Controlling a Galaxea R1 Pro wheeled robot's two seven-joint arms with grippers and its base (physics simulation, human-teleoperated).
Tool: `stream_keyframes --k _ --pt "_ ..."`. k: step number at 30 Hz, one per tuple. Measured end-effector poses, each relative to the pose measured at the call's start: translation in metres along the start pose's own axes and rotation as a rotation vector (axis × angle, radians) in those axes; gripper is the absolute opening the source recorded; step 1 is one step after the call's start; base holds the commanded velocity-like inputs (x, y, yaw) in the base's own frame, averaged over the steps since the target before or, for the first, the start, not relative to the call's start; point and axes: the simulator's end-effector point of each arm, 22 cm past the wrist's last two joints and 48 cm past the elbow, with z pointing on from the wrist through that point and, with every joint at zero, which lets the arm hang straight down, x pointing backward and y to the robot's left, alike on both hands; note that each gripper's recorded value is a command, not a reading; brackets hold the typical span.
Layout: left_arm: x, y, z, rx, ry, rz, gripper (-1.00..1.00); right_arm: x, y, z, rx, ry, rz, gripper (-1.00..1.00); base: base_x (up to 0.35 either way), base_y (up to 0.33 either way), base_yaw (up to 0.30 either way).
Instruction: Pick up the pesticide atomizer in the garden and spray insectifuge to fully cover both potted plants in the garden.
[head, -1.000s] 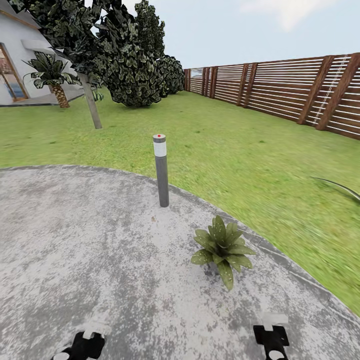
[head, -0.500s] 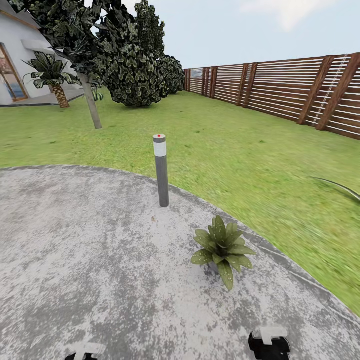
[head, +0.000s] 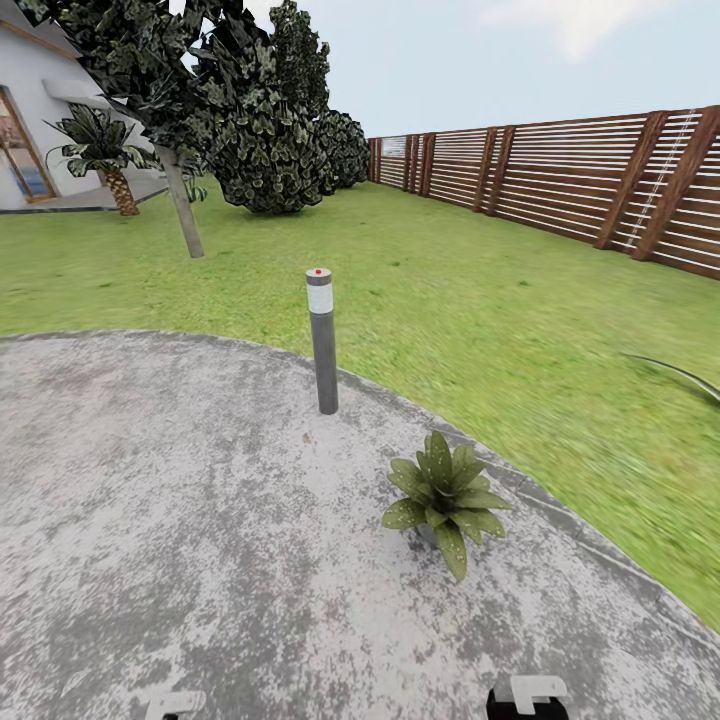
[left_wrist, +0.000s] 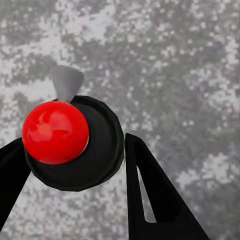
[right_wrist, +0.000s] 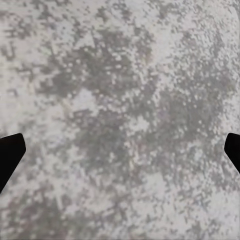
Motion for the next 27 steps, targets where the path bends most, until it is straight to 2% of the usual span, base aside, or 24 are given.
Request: stream_keyframes --k 27 --pt "0.0005 -0.0002 -0.0003 0.001 -0.001 0.0 -1.0 0.0039 -0.0013 -0.0008 0.004 0.008 -0.001 1.0 0.0 0.0 0.0"
